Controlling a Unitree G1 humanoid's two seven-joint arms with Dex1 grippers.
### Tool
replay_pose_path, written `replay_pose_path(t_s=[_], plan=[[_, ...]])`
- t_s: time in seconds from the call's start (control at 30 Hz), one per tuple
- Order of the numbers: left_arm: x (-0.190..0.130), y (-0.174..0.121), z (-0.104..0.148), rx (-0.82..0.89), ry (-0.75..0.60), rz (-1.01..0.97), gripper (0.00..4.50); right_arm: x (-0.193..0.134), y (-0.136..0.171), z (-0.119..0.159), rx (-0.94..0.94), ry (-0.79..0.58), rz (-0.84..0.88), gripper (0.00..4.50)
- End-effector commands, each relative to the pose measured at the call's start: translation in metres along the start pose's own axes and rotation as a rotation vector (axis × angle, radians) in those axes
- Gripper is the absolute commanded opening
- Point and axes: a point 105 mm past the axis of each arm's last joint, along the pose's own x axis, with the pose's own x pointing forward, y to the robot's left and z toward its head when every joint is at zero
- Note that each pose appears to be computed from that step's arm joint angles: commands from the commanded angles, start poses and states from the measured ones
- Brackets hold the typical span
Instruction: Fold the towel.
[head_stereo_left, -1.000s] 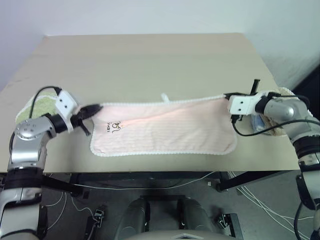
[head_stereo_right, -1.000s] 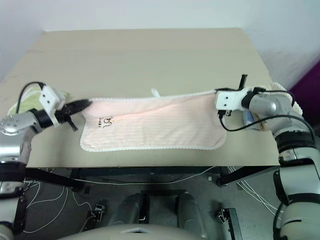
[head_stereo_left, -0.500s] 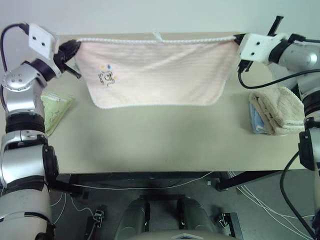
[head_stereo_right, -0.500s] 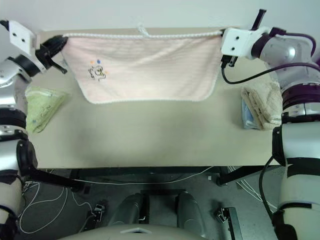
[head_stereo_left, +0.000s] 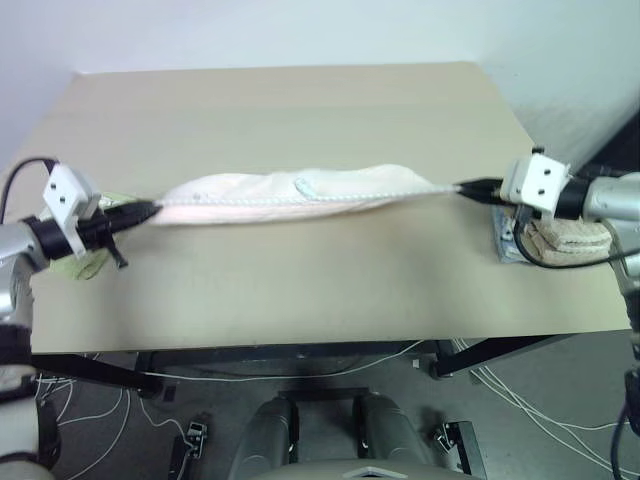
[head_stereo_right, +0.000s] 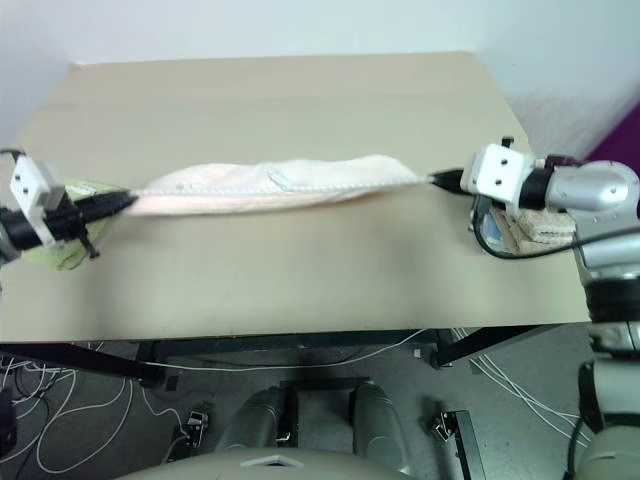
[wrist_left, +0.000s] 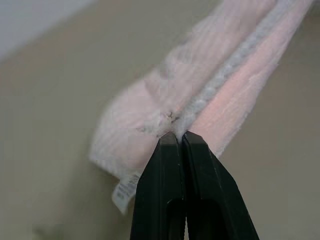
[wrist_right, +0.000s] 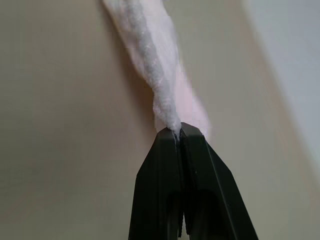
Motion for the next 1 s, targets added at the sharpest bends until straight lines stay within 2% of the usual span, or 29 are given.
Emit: replay_pose_path(t_s=[0.03, 0.2, 0.43, 0.77, 1.0], plan=[[-0.020, -0.012, 0.006, -0.029, 0.023, -0.037, 0.00, -0.017, 0.018, 0.019, 0.062, -0.033, 0.093, 0.01], [-0.027, -0.031, -0.004, -0.087, 0.076, -0.081, 0.00, -0.029, 0.050, 0.022, 0.161, 0.005, 0.244, 0.01], [-0.023, -0.038, -0.006, -0.097, 0.091, -0.086, 0.00, -0.024, 0.044, 0.022, 0.155, 0.014, 0.213, 0.01], [0.020, 0.020, -0.018, 0.040, 0.128, 0.172, 0.00, 0.017, -0.003, -0.007, 0.120, 0.051, 0.046, 0.01], [0.051, 0.044, -0.027, 0.094, 0.152, 0.256, 0.00, 0.039, -0.033, -0.033, 0.095, 0.099, -0.061, 0.01]])
